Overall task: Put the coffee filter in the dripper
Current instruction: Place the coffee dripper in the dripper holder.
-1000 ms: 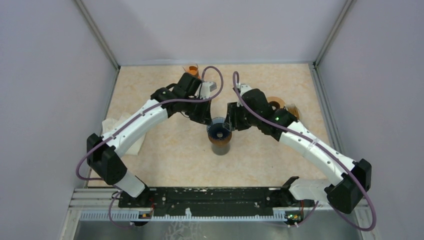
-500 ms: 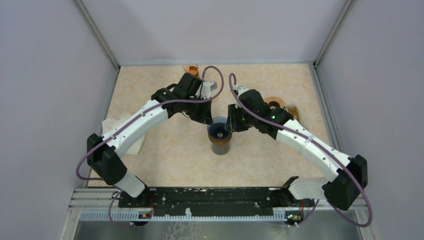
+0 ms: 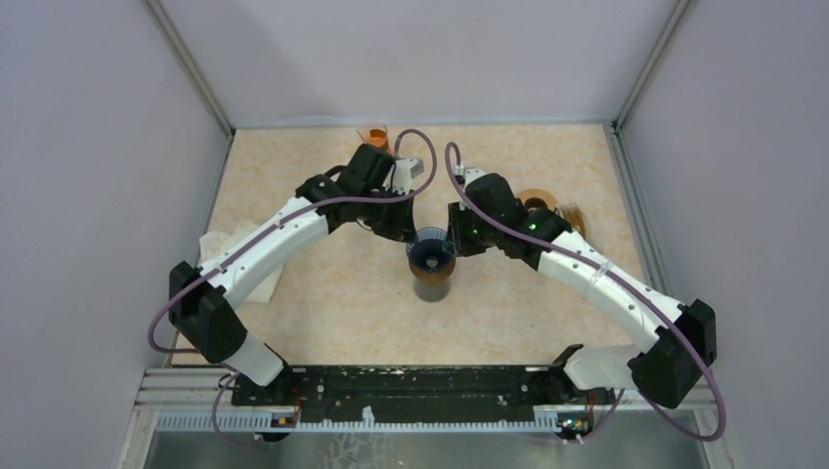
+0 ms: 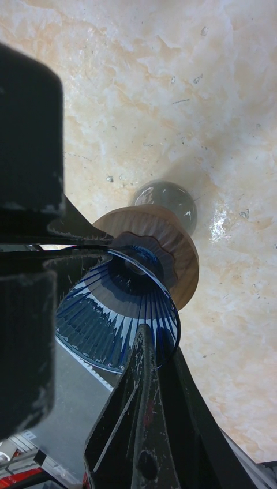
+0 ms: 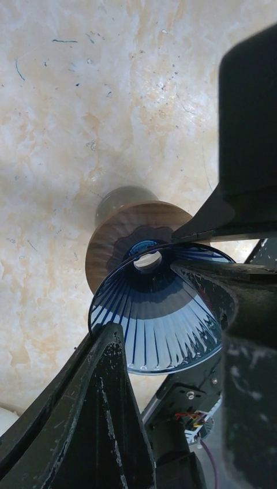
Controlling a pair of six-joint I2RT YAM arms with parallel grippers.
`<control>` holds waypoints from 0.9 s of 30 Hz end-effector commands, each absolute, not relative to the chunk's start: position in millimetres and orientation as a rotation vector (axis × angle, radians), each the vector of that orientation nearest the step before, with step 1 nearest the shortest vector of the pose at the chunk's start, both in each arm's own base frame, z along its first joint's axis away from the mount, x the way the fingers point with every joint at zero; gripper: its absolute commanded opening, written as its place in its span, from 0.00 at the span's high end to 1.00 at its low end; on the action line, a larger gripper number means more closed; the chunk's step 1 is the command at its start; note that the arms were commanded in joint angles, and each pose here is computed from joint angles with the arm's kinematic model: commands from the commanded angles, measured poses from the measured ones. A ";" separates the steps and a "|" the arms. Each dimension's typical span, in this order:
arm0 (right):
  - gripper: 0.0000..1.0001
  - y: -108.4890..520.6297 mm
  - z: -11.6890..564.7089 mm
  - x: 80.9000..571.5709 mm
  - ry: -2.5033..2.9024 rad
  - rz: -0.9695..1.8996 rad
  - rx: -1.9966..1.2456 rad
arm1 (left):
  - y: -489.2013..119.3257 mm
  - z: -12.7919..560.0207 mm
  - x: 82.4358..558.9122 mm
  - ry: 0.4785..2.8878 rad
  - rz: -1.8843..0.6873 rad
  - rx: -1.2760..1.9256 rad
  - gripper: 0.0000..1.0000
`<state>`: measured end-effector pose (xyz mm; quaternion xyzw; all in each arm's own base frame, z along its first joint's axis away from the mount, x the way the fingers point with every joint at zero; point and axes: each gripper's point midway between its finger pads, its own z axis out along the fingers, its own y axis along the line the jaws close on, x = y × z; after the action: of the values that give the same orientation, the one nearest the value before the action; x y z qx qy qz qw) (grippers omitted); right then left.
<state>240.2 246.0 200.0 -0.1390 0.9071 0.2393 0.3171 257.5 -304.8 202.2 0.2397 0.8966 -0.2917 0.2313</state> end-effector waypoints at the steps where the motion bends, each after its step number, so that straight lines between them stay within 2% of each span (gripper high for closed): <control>1: 0.83 252.2 217.8 250.8 2.331 0.652 -0.366 | -303.3 198.9 253.2 2.463 -0.780 0.664 1.00; 6: 0.92 250.3 206.5 248.9 2.362 0.632 -0.376 | -300.4 195.4 251.5 2.477 -0.762 0.667 1.00; 13: 1.00 246.3 190.9 245.2 2.416 0.589 -0.396 | -298.9 188.9 247.8 2.499 -0.755 0.676 1.00; 27: 1.00 247.0 160.6 232.9 2.504 0.511 -0.436 | -294.9 174.6 239.4 2.545 -0.732 0.676 1.00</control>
<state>247.6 248.0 191.6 -0.1358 0.9130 0.2203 0.3153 254.8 -301.9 198.1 0.2275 0.8999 -0.2876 0.2362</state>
